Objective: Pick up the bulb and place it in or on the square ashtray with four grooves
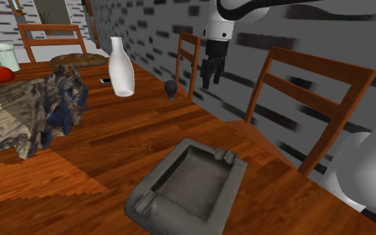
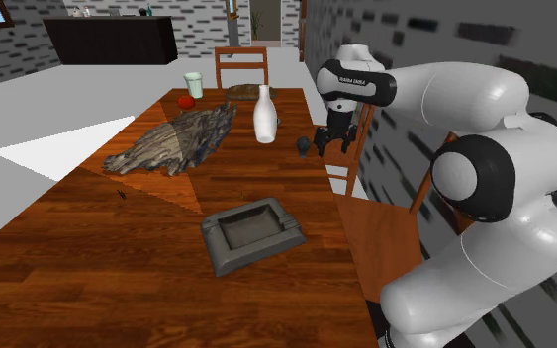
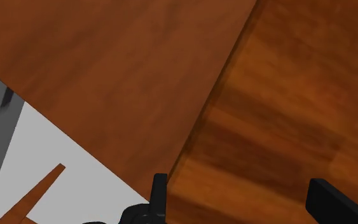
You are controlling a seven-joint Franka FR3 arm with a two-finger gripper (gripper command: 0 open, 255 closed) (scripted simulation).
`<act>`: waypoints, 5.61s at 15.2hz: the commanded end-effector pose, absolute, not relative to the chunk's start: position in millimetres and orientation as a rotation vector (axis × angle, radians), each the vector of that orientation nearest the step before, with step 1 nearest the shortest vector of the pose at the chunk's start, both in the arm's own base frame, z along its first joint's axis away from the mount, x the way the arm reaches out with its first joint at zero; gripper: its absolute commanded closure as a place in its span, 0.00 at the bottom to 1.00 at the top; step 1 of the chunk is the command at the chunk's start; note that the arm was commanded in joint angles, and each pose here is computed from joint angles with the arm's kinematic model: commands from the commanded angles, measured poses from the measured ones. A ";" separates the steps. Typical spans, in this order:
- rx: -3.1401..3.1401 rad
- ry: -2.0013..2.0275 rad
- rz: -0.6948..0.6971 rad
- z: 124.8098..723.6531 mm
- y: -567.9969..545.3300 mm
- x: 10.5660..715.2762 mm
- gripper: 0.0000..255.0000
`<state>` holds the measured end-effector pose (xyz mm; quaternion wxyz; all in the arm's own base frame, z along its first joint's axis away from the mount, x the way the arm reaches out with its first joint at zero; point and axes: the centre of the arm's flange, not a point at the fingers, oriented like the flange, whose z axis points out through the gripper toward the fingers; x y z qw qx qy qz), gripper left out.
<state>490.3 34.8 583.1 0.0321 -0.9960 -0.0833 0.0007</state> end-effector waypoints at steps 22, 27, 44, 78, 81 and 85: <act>-3.014 -0.342 -0.087 535.6 68.3 668.1 0.00; -3.014 -0.342 -0.087 535.6 68.3 668.2 0.00; -3.014 -0.342 -0.087 562.0 68.3 668.2 1.00; -3.014 -0.342 -0.087 664.8 191.3 496.8 1.00; -3.014 -0.342 -0.087 666.6 214.3 464.6 1.00; -3.014 -0.342 -0.087 669.0 245.1 421.8 1.00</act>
